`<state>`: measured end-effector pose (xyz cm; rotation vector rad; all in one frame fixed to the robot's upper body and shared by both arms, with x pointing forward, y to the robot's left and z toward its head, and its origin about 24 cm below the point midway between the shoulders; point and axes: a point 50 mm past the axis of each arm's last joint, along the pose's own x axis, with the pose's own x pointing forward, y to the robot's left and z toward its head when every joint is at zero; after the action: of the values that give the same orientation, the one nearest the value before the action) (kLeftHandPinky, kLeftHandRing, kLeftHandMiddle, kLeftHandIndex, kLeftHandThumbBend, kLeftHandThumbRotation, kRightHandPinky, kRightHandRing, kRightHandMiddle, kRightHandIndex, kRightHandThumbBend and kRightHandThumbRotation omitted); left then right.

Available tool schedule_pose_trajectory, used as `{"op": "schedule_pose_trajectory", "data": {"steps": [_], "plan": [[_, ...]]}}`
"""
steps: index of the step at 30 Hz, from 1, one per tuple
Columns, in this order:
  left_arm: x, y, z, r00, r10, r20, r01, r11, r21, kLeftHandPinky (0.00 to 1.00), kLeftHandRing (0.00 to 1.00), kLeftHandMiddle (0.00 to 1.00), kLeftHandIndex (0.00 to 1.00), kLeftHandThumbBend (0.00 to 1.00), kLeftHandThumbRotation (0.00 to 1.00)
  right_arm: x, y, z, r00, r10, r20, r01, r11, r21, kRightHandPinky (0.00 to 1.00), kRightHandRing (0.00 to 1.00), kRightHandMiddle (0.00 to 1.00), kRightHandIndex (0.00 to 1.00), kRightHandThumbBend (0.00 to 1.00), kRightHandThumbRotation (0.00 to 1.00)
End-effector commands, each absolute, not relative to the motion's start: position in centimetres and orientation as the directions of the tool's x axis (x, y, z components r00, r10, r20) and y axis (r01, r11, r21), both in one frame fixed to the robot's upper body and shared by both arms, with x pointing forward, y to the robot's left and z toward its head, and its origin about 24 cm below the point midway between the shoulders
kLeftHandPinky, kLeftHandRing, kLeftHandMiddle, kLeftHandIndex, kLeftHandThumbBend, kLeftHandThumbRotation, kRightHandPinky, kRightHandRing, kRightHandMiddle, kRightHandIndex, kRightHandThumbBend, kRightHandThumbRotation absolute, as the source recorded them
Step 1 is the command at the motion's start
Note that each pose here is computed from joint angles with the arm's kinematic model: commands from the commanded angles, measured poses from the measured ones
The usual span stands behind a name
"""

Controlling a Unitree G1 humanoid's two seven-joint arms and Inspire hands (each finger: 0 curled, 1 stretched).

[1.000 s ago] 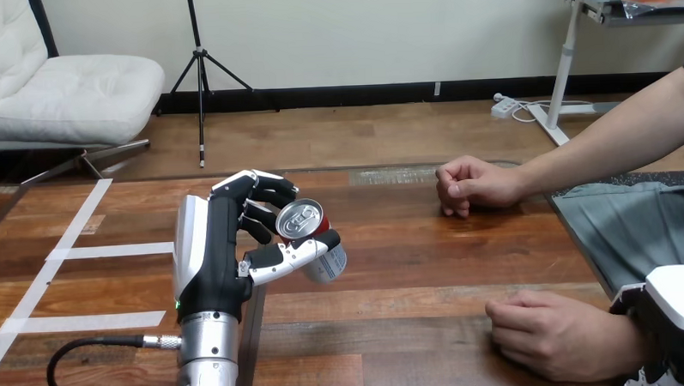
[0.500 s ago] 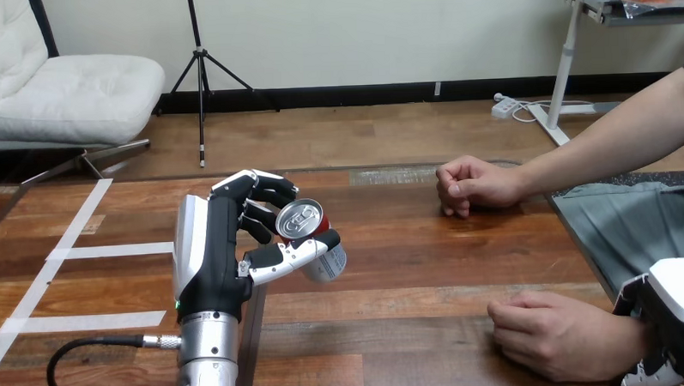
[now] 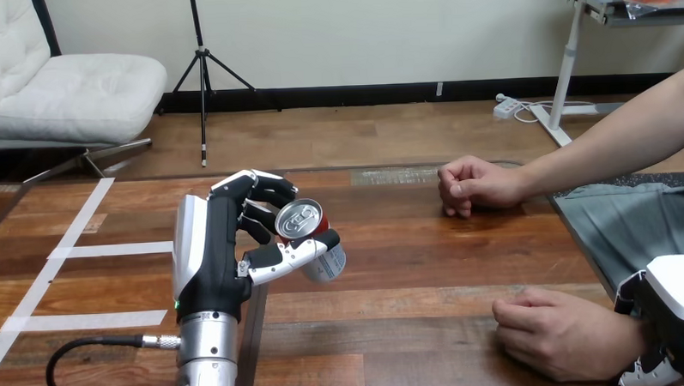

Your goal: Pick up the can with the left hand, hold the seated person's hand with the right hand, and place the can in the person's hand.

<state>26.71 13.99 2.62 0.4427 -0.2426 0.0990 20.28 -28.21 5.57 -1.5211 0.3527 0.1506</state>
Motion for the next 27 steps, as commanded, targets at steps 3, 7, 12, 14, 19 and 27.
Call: {"op": "schedule_pose_trajectory", "data": {"steps": [3,7,12,14,19,27], "plan": [[27.88,13.79,5.91,0.918,0.034,0.394,-0.193,0.909,0.370,0.34,0.40,0.46,0.50,0.71,0.00,20.99,-28.56,6.01,0.953,-0.102,-0.284,-0.277,0.081,-0.958,0.13,0.24,0.35,0.46,0.72,0.00],[27.90,13.79,5.94,0.918,0.034,0.396,-0.194,0.908,0.372,0.34,0.40,0.46,0.50,0.71,0.00,21.00,-28.56,5.96,0.955,-0.091,-0.281,-0.271,0.106,-0.957,0.13,0.23,0.33,0.46,0.69,0.00],[27.94,13.80,5.96,0.916,0.035,0.399,-0.197,0.907,0.373,0.34,0.40,0.46,0.49,0.71,0.00,21.02,-28.49,5.97,0.957,-0.088,-0.277,-0.265,0.123,-0.956,0.13,0.22,0.32,0.46,0.67,0.00],[27.96,13.80,5.97,0.916,0.034,0.400,-0.197,0.907,0.374,0.34,0.40,0.46,0.49,0.71,0.00,21.03,-28.47,5.97,0.959,-0.086,-0.271,-0.259,0.127,-0.958,0.13,0.22,0.33,0.45,0.67,0.00],[27.99,13.79,6.01,0.916,0.032,0.401,-0.195,0.907,0.373,0.34,0.40,0.46,0.49,0.72,0.00,21.06,-28.44,6.04,0.963,-0.081,-0.256,-0.244,0.135,-0.960,0.15,0.26,0.36,0.45,0.70,0.00],[28.02,13.70,6.05,0.916,0.033,0.399,-0.194,0.908,0.372,0.34,0.40,0.47,0.49,0.72,0.00,21.14,-28.25,6.39,0.969,-0.077,-0.236,-0.223,0.146,-0.964,0.20,0.32,0.40,0.46,0.73,0.00]]}}
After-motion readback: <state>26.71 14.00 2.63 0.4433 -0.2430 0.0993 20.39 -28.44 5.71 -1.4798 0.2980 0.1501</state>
